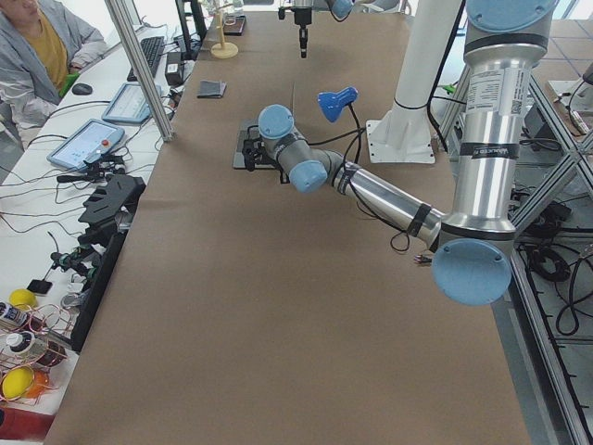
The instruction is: Close laptop
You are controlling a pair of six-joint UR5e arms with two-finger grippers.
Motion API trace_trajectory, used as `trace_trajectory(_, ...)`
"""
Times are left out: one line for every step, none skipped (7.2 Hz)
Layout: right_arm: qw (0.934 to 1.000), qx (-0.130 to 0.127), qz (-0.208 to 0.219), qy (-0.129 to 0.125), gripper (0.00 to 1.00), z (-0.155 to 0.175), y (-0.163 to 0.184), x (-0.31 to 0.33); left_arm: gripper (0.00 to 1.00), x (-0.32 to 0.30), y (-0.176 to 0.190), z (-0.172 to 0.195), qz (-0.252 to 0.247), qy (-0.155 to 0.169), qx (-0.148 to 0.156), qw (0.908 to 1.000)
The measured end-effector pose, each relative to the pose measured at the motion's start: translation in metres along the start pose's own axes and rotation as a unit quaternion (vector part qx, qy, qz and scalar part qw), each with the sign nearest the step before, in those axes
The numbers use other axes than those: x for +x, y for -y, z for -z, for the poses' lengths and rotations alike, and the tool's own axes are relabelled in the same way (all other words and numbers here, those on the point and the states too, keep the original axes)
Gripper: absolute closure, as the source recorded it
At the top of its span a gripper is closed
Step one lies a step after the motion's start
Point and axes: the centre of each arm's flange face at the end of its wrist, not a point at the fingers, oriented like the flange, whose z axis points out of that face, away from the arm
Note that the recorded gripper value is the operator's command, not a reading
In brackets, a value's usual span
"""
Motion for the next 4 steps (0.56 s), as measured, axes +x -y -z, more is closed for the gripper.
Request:
trace_trajectory(1.0000, 0.001, -0.001, 0.005, 1.00, -0.015, -0.013, -0.030, 1.00, 0.042, -0.020, -0.032, -0.001, -0.003, -0.008, 1.0000)
trace_trajectory(1.0000, 0.001, -0.001, 0.006, 1.00, -0.024, -0.019, -0.045, 1.00, 0.073, -0.041, -0.058, -0.005, -0.006, -0.017, 0.9998)
trace_trajectory(1.0000, 0.000, 0.000, 0.006, 1.00, -0.029, -0.019, -0.053, 1.00, 0.096, -0.059, -0.079, -0.008, -0.009, -0.025, 0.9996)
trace_trajectory(1.0000, 0.001, -0.001, 0.004, 1.00, -0.036, -0.014, -0.060, 1.00, 0.114, -0.072, -0.096, -0.014, -0.007, -0.030, 0.9994)
